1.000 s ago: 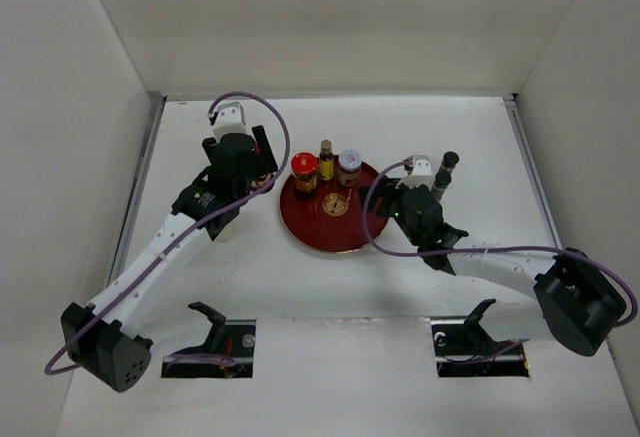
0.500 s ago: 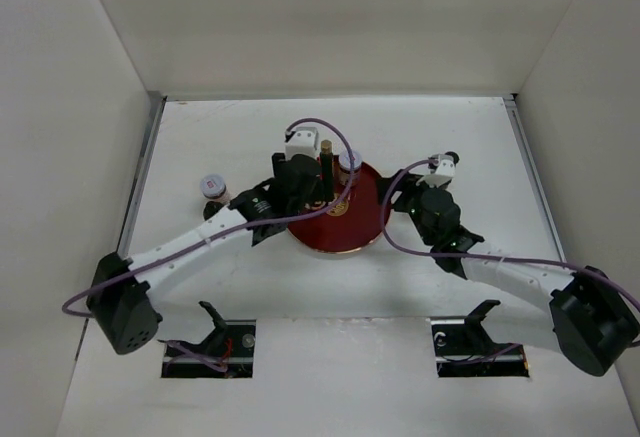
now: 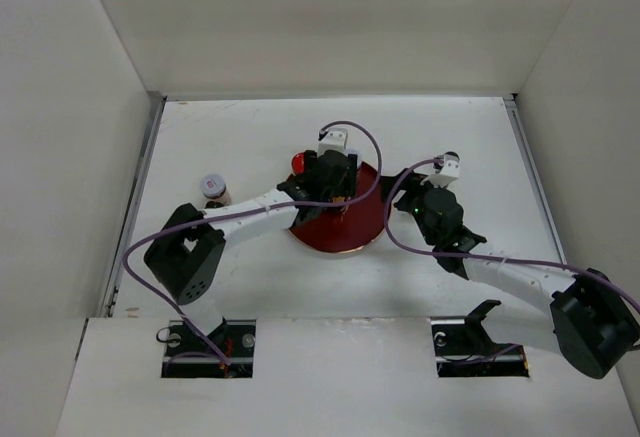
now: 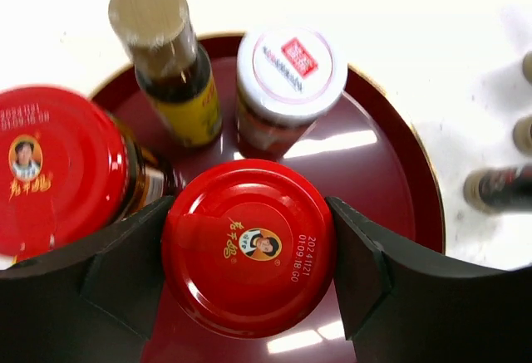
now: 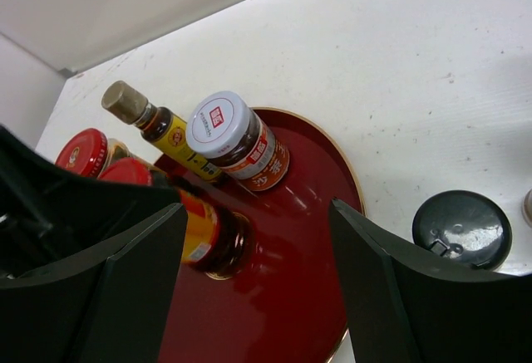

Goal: Organize the condiment bottles

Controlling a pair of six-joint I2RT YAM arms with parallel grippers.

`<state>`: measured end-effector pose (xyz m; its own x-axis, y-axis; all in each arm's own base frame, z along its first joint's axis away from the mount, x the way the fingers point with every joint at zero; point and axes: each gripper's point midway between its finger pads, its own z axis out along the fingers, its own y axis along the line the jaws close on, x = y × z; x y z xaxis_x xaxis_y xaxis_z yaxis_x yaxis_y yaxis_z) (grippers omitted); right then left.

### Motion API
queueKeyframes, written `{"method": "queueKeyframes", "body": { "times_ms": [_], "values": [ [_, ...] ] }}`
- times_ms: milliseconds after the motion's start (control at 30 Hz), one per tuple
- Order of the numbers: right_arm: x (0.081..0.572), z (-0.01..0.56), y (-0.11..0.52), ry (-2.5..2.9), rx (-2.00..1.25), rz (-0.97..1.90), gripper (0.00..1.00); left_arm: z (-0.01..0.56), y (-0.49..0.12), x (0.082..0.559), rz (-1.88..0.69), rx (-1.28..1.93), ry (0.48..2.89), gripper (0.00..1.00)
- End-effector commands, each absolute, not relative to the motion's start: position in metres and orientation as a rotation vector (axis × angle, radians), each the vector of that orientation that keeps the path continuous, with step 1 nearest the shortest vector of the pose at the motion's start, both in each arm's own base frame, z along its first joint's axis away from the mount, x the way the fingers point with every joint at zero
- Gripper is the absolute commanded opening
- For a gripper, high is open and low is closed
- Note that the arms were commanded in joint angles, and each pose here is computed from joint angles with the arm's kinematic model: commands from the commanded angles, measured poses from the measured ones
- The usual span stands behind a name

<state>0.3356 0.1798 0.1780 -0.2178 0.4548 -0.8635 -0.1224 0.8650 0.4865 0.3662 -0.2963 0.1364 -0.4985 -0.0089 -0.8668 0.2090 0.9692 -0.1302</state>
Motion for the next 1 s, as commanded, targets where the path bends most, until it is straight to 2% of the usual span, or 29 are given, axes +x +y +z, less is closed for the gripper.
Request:
{"method": "queueKeyframes", "body": {
  "times_ms": [0,100,333,433,633,800,900,967],
  "values": [
    [0.337,0.196,0.180,1.648,0.281,0.577,0.76,0.210,-0.315,0.404,-0.393,0.035,1.850,0.24],
    [0.337,0.195,0.182,1.651,0.276,0.583,0.76,0.203,-0.313,0.409,-0.380,0.031,1.857,0.26],
    [0.338,0.194,0.182,1.654,0.273,0.579,0.79,0.219,-0.313,0.400,-0.393,0.043,1.822,0.64],
    [0.338,0.191,0.184,1.662,0.274,0.586,0.80,0.236,-0.312,0.392,-0.414,0.053,1.797,0.73],
    [0.338,0.191,0.184,1.663,0.272,0.588,0.80,0.270,-0.289,0.369,-0.451,0.025,1.740,0.77],
    [0.339,0.191,0.186,1.667,0.269,0.589,0.79,0.287,-0.241,0.343,-0.416,-0.039,1.726,0.80],
    [0.339,0.191,0.187,1.669,0.261,0.593,0.75,0.274,-0.192,0.326,-0.282,-0.102,1.774,0.80],
    [0.340,0.190,0.188,1.672,0.259,0.595,0.66,0.259,-0.156,0.312,-0.181,-0.164,1.816,0.81]
  ]
}}
